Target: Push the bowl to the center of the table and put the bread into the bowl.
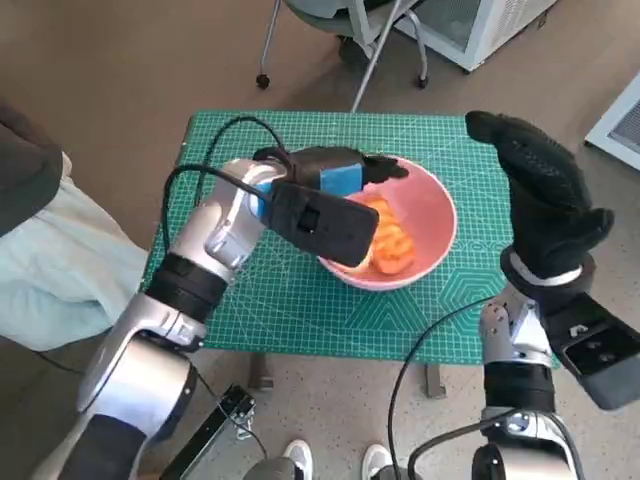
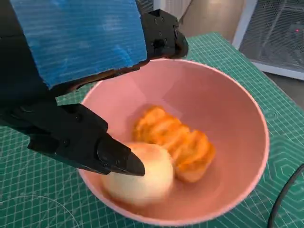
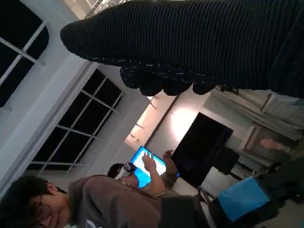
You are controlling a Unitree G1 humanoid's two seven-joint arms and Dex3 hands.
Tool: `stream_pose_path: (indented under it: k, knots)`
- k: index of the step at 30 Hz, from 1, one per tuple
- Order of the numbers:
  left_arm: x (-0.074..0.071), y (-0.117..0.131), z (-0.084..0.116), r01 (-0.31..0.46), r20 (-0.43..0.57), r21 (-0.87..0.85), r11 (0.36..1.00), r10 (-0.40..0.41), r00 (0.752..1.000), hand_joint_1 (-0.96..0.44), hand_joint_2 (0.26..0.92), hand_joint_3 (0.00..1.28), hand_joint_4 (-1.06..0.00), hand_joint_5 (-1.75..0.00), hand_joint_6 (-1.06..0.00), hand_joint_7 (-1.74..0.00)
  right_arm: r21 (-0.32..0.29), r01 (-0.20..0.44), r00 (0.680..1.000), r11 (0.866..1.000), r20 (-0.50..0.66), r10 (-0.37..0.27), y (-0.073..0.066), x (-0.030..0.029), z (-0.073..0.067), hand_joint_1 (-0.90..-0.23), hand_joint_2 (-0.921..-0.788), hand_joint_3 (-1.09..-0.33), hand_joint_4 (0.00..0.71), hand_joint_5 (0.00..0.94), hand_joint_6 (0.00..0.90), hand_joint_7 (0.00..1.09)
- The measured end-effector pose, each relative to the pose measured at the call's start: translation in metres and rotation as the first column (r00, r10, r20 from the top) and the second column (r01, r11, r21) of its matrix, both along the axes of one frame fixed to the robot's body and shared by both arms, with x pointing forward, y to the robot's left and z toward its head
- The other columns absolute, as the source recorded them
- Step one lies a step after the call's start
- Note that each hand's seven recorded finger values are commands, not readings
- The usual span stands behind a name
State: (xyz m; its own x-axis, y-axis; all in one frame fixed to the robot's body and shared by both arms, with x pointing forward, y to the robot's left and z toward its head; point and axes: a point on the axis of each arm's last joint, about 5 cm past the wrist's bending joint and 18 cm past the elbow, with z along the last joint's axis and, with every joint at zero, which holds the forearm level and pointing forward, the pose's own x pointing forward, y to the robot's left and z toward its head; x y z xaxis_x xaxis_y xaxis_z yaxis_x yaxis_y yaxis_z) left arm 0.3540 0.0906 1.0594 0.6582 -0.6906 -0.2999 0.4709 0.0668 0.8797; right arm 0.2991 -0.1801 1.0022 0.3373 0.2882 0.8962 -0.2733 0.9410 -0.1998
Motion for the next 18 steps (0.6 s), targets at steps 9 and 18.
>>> stream_pose_path:
  k: [9, 18]
  knots:
    - [-0.007, 0.03, -0.003, 0.099, 0.211, -0.558, 0.824, 0.026, 0.977, -0.36, 0.915, 0.07, -0.46, -0.06, -0.37, -0.42, 0.028, 0.03, 0.999, 0.999, -0.022, -0.03, -0.003, 0.0007, 0.001, -0.537, -0.921, -0.603, 0.344, 0.001, 0.005, 0.82]
    - [-0.022, 0.043, -0.006, 0.217, 0.304, -0.899, 0.382, 0.185, 0.935, -0.36, 0.921, 0.17, -0.48, -0.02, -0.32, -0.5, 0.052, 0.083, 0.996, 0.995, -0.047, -0.081, -0.004, 0.0028, 0.006, -0.53, -0.921, -0.619, 0.345, 0.002, 0.004, 0.82]
